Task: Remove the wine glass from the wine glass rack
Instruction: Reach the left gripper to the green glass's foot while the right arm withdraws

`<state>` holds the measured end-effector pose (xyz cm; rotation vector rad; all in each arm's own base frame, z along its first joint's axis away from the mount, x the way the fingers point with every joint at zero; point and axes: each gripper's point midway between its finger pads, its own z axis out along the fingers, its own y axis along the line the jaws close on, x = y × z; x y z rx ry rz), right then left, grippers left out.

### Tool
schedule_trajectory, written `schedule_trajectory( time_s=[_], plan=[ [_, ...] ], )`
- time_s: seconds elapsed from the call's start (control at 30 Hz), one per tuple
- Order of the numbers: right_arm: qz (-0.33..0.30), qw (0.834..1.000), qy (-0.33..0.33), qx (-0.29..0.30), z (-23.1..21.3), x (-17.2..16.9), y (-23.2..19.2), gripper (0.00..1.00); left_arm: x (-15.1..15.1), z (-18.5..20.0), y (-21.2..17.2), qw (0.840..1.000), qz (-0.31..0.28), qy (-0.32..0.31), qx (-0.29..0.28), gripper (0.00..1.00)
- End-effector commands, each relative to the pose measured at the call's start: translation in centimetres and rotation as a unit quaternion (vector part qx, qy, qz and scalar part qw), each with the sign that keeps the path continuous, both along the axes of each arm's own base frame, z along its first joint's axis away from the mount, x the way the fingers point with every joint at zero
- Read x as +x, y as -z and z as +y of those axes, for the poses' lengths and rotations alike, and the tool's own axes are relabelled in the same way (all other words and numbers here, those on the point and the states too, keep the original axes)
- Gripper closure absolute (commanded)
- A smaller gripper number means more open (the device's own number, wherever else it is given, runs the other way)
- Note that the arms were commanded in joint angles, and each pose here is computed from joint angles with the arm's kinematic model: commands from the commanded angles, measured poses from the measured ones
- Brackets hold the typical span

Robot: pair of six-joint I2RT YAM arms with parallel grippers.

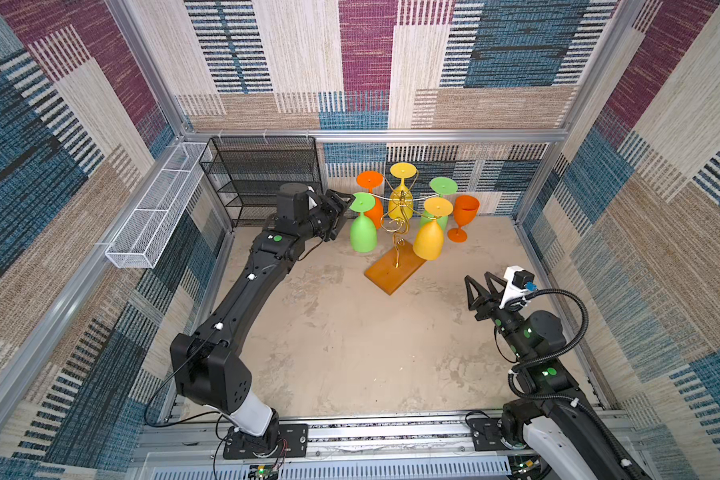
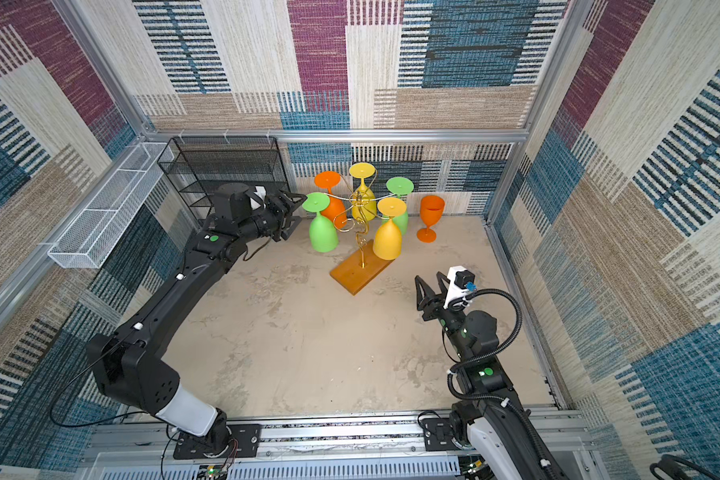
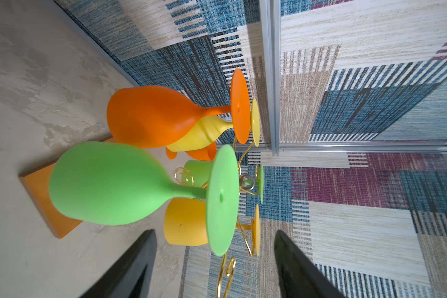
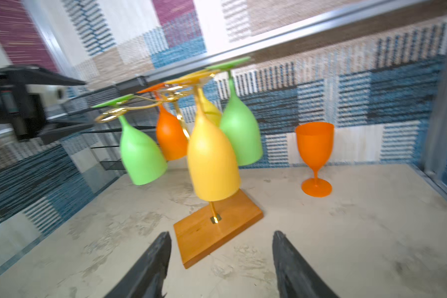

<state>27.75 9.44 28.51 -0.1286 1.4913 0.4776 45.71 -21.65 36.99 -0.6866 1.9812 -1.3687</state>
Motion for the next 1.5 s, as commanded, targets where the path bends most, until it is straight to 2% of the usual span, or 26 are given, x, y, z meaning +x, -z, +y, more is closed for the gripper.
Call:
schedule_trajectory(
  time_s=[0.0, 0.33, 0.5, 0.9, 1.33, 1.47],
  plan=[
    [-0.099, 0.993, -0.063, -0.016, 2.4, -2.0, -3.7, 0.36, 1.3, 0.0, -1.3, 0.999, -0.006, -0.03, -0.026, 0.28],
    [-0.113, 0.984, -0.129, -0.038, 6.0, -3.7, -4.9, 0.38, 2.0, -0.1, -1.7, 0.998, -0.014, -0.047, -0.034, 0.5],
    [-0.109, 0.984, -0.136, -0.042, 6.8, -4.0, -5.3, 0.39, 1.8, -0.5, -2.2, 0.998, -0.021, -0.04, -0.036, 0.58],
    [-0.105, 0.984, -0.138, -0.043, 7.4, -4.5, -5.6, 0.4, 1.2, -0.6, -2.1, 0.998, -0.026, -0.041, -0.04, 0.7],
    [-0.098, 0.983, -0.145, -0.048, 8.3, -4.1, -6.0, 0.41, 1.0, -0.8, -2.1, 0.998, -0.029, -0.039, -0.038, 0.96],
    [-0.098, 0.983, -0.145, -0.051, 8.4, -4.1, -6.1, 0.41, 1.0, -0.8, -2.1, 0.998, -0.029, -0.041, -0.038, 1.0]
  ],
)
